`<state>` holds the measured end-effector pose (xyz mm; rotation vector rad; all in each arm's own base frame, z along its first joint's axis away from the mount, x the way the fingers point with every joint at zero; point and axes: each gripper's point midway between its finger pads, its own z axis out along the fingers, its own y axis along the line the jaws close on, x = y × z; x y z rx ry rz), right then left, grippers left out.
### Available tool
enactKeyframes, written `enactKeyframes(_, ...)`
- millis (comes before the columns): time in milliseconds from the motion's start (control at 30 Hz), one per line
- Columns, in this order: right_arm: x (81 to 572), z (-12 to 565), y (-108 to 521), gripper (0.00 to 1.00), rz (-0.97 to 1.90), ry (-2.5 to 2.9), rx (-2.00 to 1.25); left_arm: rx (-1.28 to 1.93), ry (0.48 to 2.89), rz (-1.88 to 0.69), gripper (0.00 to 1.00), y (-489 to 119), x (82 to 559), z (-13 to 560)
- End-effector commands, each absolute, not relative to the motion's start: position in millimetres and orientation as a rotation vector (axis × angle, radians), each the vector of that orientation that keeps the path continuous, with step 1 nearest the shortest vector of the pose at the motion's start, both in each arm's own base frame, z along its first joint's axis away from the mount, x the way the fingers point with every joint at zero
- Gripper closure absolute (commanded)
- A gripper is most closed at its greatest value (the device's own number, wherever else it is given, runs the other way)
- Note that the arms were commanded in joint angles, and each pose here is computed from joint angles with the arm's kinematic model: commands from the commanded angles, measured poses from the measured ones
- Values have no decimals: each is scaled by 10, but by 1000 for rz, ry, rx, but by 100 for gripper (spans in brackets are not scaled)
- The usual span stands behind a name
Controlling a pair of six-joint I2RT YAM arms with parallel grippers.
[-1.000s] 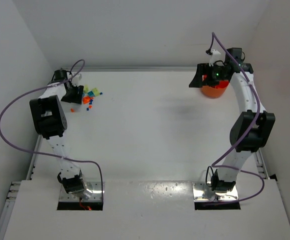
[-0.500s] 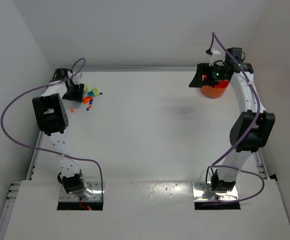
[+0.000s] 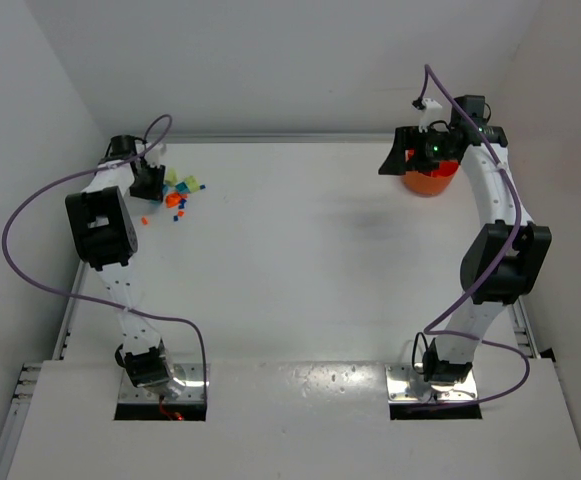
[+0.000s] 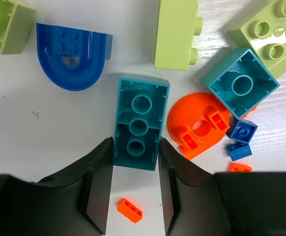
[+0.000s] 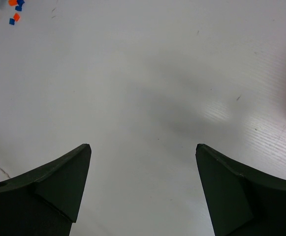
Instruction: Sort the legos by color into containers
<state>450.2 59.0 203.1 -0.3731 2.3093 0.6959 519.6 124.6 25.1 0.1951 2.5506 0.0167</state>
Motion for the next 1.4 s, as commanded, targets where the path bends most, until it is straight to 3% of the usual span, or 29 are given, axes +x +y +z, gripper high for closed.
enactKeyframes(0, 4572, 2216, 632, 12, 683, 2251, -408, 236, 2516, -23, 70, 1228, 5196, 365)
enactKeyframes(67, 4545, 2245, 635, 12, 683, 2251, -408, 254, 2532, -50, 78, 1167, 5075, 358)
enactKeyframes(200, 4452, 2293, 726, 12, 756, 2233, -407, 288, 2482, -106, 84, 1048, 4836, 668)
enactKeyframes(267, 4407, 2236, 778, 15, 805, 2230, -366, 298, 2428, -153, 84, 967, 4717, 819)
enactKeyframes(333, 4321, 2307, 893, 18, 861, 2198, -369, 333, 2313, -156, 84, 852, 4641, 1318)
enactKeyframes(567, 4025, 2436, 1337, 19, 1152, 2127, -372, 631, 2028, -296, 85, -197, 4080, 2231)
enactKeyframes(733, 3883, 2701, 1692, 19, 1362, 2046, -410, 846, 1924, -508, 85, -1241, 3586, 2356)
enactKeyframes(933, 3765, 2859, 2016, 20, 1518, 1985, -493, 1002, 1824, -666, 86, -2048, 3248, 2552)
enactKeyframes(1367, 3501, 2709, 2554, 20, 1640, 2017, -637, 1123, 1781, -778, 86, -2686, 3167, 2625)
